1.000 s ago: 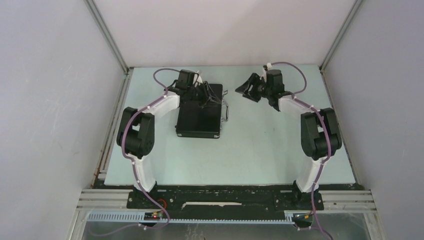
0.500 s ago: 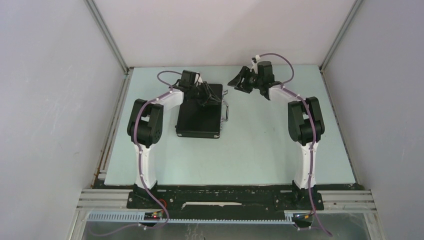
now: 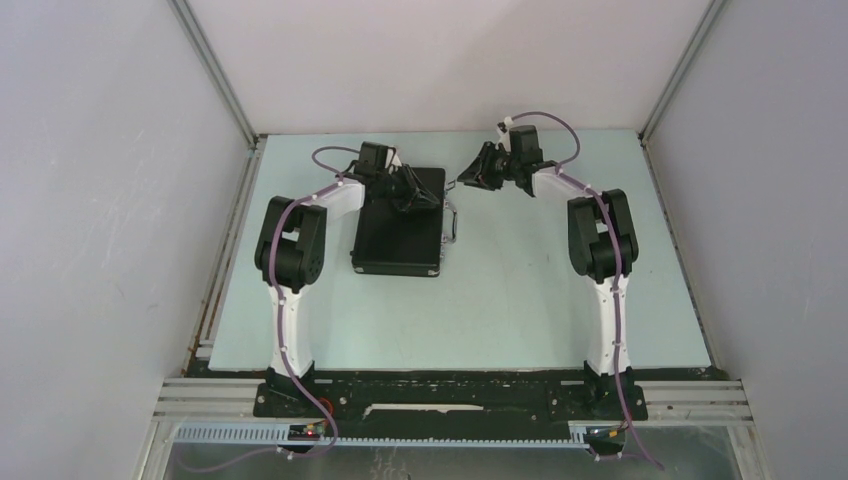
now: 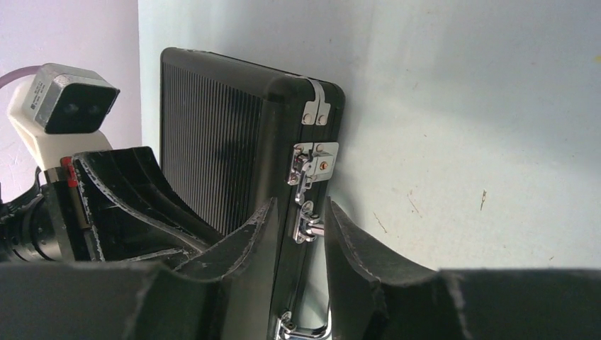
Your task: Pack up texas hold em set
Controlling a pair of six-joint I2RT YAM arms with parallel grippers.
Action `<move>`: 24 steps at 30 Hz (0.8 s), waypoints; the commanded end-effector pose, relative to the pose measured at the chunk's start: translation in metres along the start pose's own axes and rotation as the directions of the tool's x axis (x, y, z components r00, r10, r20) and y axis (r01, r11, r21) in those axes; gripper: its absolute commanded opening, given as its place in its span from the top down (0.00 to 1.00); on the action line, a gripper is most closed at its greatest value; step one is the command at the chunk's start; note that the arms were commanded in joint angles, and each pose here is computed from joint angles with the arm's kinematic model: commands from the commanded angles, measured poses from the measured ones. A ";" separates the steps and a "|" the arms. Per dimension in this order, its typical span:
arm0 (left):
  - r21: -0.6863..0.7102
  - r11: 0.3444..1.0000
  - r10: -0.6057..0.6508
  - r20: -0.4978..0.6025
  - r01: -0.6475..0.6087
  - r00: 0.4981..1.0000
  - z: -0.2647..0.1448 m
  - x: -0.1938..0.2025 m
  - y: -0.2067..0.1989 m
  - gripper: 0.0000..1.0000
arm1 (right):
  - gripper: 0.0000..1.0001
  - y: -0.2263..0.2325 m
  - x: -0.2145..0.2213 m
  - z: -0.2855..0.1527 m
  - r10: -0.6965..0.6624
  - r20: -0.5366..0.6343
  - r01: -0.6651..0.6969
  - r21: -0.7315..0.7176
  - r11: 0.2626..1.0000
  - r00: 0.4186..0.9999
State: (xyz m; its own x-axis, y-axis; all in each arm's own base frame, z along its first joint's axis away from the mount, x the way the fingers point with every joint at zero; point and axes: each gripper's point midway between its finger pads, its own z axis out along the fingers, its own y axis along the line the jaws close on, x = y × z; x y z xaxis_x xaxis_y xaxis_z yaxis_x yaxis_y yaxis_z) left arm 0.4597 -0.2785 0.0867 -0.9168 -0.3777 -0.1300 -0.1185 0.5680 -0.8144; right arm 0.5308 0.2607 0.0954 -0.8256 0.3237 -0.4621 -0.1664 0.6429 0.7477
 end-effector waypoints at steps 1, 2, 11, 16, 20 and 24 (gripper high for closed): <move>-0.092 0.994 -0.054 -0.009 0.053 0.999 0.007 0.007 0.036 0.74 | 0.62 0.007 -0.008 0.004 -0.015 0.001 0.015 -0.021 1.000 1.000; -0.091 0.995 -0.053 -0.010 0.051 0.999 0.007 0.007 0.036 0.74 | 0.63 0.007 -0.007 0.005 -0.014 0.000 0.014 -0.021 1.000 1.000; -0.082 0.995 -0.056 -0.017 0.054 0.998 0.007 0.008 0.034 0.74 | 0.57 0.008 -0.001 0.016 -0.021 -0.029 0.020 -0.018 1.000 0.999; -0.079 0.995 -0.056 -0.019 0.055 0.998 0.007 0.008 0.033 0.74 | 0.63 0.003 0.002 0.022 0.003 -0.042 -0.003 -0.005 1.000 0.999; -0.073 0.996 -0.048 -0.017 0.047 0.999 0.006 0.008 0.031 0.74 | 0.78 -0.011 0.003 0.022 0.048 -0.038 -0.046 0.048 0.998 0.998; -0.069 0.997 -0.043 -0.015 0.042 0.999 0.005 0.007 0.029 0.74 | 0.87 -0.024 0.009 0.026 0.100 -0.055 -0.095 0.091 0.991 0.993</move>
State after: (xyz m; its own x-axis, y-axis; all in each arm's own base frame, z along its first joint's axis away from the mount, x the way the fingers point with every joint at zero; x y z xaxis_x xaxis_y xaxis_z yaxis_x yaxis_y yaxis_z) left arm 0.4597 -0.2787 0.0870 -0.9165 -0.3796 -0.1263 -0.1219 0.5656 -0.8156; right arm 0.5350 0.2708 0.0721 -0.8608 0.3203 -0.3956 -0.1015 0.6536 0.7500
